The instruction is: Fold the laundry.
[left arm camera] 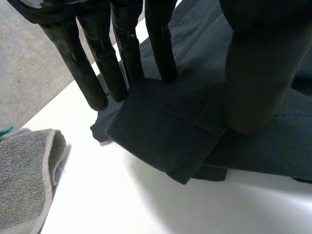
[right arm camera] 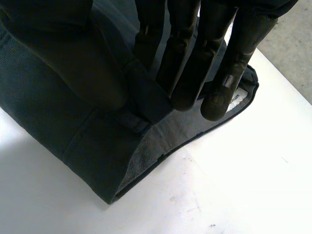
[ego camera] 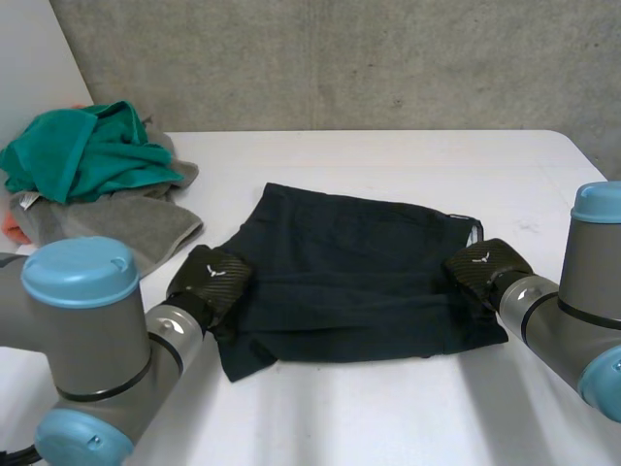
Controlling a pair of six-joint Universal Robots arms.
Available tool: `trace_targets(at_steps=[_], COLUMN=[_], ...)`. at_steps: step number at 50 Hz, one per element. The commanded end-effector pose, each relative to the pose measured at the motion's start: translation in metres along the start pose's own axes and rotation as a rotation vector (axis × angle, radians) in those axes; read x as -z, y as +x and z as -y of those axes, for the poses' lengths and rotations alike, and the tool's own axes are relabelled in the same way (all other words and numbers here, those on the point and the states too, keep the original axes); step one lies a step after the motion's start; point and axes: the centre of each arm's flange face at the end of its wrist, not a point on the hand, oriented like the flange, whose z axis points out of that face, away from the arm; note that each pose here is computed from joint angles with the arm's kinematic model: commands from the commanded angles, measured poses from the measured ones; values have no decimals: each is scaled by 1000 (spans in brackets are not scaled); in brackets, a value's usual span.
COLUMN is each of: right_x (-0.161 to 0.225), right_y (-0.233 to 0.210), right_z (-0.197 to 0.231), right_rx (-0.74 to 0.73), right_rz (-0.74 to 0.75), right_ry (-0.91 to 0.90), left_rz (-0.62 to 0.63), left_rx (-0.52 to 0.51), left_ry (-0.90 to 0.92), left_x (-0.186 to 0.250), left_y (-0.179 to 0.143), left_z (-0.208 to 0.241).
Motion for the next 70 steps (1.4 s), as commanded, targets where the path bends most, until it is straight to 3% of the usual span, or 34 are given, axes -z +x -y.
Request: trace_targets(at_steps=[1, 10, 17, 25, 31, 37, 44, 49, 57, 70], right_x=[-1, 1, 40, 93, 129, 134, 119, 91, 28, -59], right_y=[1, 3, 21, 24, 16, 5, -2, 14, 23, 38], right_z=[-1, 2, 32, 44, 41, 26, 13, 32, 33, 22], right_rx=[-1, 22, 171, 354, 385, 387, 381, 380, 347, 336], right_rz=[-8, -17, -61, -37, 31, 90, 124, 10, -56, -275], right_ry=[4, 7, 50, 7, -48, -87, -118, -13, -6, 45], left_rz=[-11, 8, 34, -100, -205, -249, -249, -181, -42, 42], left_rx=[-1, 0, -10, -16, -11, -2, -8, -75, -206, -244], left_ry=[-17, 33, 117, -46, -150, -200, -225, -60, 193, 376], left_x=[-17, -12, 47, 101, 123, 123, 87, 44, -56, -153], left_y=[4, -3, -25, -25, -16, -10, -5, -15, -22, -11], left_z=[-6, 12, 67, 73, 66, 55, 42, 65, 82, 65])
